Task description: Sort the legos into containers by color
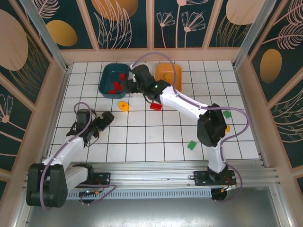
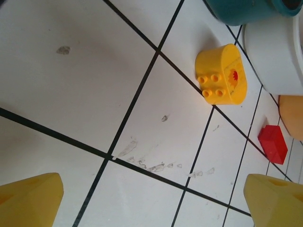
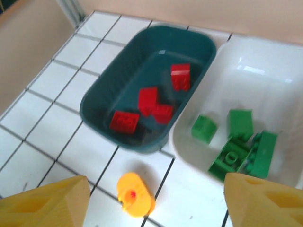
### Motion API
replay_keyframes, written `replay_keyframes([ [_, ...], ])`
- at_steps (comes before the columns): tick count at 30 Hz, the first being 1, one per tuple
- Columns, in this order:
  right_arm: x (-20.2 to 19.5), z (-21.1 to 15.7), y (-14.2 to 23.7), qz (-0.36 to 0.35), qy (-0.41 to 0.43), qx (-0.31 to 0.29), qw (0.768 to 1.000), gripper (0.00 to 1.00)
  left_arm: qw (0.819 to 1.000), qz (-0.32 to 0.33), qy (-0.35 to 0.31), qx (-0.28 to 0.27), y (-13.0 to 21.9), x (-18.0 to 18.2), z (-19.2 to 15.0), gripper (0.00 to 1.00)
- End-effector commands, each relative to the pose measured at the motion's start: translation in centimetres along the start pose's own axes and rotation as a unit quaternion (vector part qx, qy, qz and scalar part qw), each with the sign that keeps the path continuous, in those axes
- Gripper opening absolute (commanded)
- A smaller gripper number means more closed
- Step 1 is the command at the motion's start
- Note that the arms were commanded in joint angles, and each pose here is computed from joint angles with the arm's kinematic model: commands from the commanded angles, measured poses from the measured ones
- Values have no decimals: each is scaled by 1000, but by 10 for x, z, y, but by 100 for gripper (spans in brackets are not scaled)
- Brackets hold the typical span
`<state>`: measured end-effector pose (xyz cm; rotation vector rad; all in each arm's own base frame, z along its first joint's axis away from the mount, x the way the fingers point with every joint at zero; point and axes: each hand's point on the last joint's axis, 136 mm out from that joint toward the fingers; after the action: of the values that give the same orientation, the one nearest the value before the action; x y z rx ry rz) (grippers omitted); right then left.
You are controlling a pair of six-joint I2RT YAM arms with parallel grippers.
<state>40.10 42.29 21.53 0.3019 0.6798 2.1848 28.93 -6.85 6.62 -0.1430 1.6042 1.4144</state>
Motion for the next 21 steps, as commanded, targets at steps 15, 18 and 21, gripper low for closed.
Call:
replay_keyframes([
  [15, 57, -109, -121, 38, 37, 86, 995, 82, 1000, 3, 27, -13, 15, 3, 1, 98],
  [18, 55, -112, -129, 29, 38, 88, 995, 82, 1000, 6, 20, -17, 20, 3, 1, 98],
  [21, 52, -115, -139, 26, 37, 87, 995, 80, 1000, 4, 27, -10, 18, 4, -2, 98],
])
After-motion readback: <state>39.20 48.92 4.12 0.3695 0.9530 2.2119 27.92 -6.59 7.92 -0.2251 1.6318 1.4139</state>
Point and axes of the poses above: each hand's point on the last joint's axis, 136 mm out from that joint toward the fingers, its own y axis back along the fingers, its own x axis along the line the jaws close on, z = x × y, and after that the axes turned 13 degrees about y, right-handed
